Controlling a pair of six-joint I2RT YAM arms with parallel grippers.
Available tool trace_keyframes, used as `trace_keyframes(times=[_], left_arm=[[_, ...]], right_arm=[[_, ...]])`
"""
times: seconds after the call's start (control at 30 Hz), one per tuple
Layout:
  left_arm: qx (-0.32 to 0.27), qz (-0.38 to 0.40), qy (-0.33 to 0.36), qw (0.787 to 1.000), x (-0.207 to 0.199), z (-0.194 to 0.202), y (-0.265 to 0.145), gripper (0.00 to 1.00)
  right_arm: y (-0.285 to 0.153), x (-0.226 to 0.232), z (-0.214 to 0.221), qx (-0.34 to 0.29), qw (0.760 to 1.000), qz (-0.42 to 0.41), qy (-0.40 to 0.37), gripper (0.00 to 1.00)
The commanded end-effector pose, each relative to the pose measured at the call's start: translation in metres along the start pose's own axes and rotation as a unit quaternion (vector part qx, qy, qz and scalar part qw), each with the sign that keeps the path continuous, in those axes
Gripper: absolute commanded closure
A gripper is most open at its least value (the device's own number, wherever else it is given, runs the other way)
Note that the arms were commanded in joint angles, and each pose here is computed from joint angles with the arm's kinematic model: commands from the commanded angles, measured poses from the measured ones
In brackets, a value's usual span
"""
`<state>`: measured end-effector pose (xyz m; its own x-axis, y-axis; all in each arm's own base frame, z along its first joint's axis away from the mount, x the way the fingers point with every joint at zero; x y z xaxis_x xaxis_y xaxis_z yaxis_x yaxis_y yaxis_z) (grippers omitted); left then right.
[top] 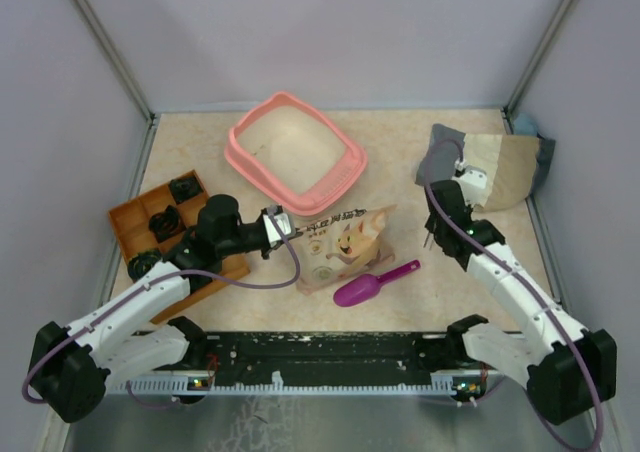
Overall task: Fill the litter box with clean litter
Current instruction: Place the clamp at the center of the board.
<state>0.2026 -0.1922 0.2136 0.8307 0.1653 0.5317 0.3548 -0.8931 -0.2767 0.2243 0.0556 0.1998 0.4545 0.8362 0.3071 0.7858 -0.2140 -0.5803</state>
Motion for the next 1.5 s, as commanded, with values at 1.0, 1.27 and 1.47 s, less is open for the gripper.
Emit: trace_keyframes(times=[1.0, 1.27, 1.47], left_arm=[[-0.087, -0.047, 0.072, 0.993, 0.032, -0.048, -0.005, 1.00], [-0.082, -0.051, 0.068, 0.993, 0.033, -0.047, -0.005, 1.00], [-0.070, -0.071, 0.063, 0.993, 0.039, -0.047, -0.006, 1.00]], right_arm=[[0.052, -0.116, 0.009, -0.067, 0.929, 0.306, 0.196, 0.51], [0.032, -0.102, -0.017, -0.075, 0.934, 0.279, 0.210, 0.38], [0.018, -0.086, -0.028, -0.031, 0.934, 0.271, 0.230, 0.40]])
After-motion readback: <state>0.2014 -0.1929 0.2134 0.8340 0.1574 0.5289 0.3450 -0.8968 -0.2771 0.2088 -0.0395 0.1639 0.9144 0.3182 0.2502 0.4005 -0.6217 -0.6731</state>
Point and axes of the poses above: each gripper's point midway between its finger pads, its own y axis out along the fingers, its own x axis along the line the jaws close on, z = x × y, the point moved 7 cm from there along -y, back along the fingers, and after that the axes turned 14 degrees about y, right-handed, at the moved point
